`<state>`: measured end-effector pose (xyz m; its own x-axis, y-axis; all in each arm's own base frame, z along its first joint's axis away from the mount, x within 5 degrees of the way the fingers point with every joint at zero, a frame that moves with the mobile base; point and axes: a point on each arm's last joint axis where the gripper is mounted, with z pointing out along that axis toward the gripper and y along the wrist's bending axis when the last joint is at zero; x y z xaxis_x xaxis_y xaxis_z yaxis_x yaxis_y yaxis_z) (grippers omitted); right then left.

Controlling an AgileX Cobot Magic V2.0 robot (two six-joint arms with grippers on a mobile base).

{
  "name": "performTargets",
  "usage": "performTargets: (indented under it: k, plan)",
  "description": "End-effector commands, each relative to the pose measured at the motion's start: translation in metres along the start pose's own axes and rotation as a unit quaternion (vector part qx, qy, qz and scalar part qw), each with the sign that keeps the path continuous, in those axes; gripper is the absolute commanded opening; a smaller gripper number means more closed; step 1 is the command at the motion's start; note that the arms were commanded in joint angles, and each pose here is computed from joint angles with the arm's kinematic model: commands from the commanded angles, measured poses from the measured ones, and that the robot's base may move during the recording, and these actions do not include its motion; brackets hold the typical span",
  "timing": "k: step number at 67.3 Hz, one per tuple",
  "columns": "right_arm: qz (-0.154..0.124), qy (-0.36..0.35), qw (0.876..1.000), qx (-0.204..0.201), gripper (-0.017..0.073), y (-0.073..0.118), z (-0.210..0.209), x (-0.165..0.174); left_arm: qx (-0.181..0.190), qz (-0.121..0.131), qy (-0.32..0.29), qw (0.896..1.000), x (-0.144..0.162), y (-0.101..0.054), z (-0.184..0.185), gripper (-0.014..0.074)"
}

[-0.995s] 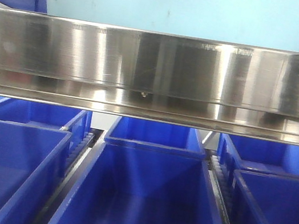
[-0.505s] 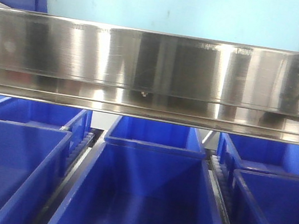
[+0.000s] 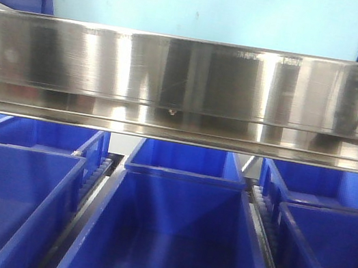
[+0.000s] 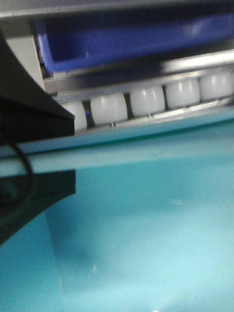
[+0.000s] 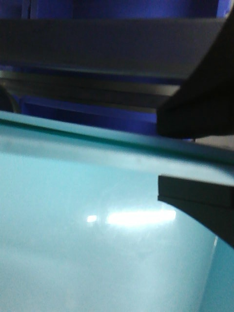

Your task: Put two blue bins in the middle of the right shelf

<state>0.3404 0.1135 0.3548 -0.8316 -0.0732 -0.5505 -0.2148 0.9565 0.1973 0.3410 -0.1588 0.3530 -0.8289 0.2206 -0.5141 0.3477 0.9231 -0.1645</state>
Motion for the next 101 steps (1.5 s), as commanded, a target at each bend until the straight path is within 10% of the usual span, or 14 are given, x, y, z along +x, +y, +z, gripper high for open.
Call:
performTargets:
  k: [1, 39, 71, 101]
  plan:
    - [0.006, 0.014, 1.000, 0.004, -0.0158, -0.002, 0.004, 0.003, 0.025, -0.008, -0.006, 1.000, -0.001, -0.007, -0.002, -0.0110]
    - [-0.003, -0.093, 0.996, -0.016, -0.0157, 0.009, -0.058, -0.012, 0.061, -0.015, -0.086, 0.994, -0.002, -0.017, -0.054, -0.0111]
    - [-0.022, -0.230, 0.972, -0.042, -0.0157, 0.025, -0.151, -0.035, 0.091, 0.012, -0.264, 0.960, -0.016, -0.033, -0.173, -0.0111]
    - [-0.022, -0.226, 0.973, -0.041, -0.0157, 0.025, -0.149, -0.035, 0.091, 0.013, -0.263, 0.960, -0.017, -0.033, -0.173, -0.0111]
